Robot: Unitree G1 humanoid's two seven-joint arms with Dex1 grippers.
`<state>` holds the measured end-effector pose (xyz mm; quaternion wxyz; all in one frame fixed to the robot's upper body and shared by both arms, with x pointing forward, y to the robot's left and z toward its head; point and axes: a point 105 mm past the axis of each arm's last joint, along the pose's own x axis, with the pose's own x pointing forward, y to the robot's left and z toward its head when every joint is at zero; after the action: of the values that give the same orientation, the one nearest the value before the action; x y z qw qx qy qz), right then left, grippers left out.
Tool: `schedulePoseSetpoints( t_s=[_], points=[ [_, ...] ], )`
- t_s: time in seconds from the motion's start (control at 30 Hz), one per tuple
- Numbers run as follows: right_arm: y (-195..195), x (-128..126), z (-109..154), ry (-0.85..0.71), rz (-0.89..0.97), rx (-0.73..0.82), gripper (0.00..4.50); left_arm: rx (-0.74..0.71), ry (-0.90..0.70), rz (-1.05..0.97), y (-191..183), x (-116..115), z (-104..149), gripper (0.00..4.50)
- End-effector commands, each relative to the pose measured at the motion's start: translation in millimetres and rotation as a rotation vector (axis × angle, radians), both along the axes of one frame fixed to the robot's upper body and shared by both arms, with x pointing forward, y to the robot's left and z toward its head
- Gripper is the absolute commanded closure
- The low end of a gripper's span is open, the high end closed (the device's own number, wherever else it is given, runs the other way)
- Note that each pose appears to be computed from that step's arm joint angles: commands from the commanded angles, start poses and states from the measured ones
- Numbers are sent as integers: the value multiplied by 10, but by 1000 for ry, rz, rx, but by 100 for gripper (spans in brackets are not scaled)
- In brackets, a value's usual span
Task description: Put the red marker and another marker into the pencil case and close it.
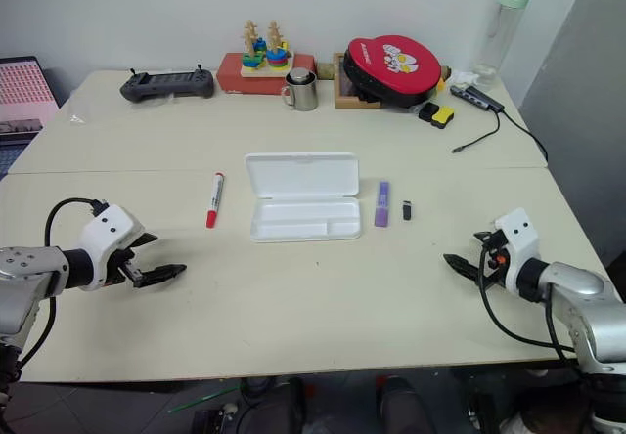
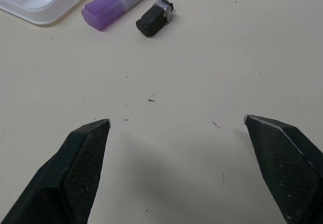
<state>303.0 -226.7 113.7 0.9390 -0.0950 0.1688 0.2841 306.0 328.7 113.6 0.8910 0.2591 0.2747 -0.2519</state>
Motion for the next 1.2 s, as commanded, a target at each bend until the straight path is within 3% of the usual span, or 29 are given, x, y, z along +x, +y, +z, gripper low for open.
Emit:
schedulePoseSetpoints(
  t_s=[0.03,0.63,0.77,1.2],
  points=[
    [68,4,60,-30,30,8,2,14,-25,7,69,-18,108,0],
    [142,55,37,-33,65,18,2,-43,-54,26,2,-119,119,0],
    [197,22,117,-40,92,77,2,-163,-85,5,-108,-149,262,0],
    [249,56,162,-62,113,53,2,-174,-70,10,-121,-197,235,0]
  ],
)
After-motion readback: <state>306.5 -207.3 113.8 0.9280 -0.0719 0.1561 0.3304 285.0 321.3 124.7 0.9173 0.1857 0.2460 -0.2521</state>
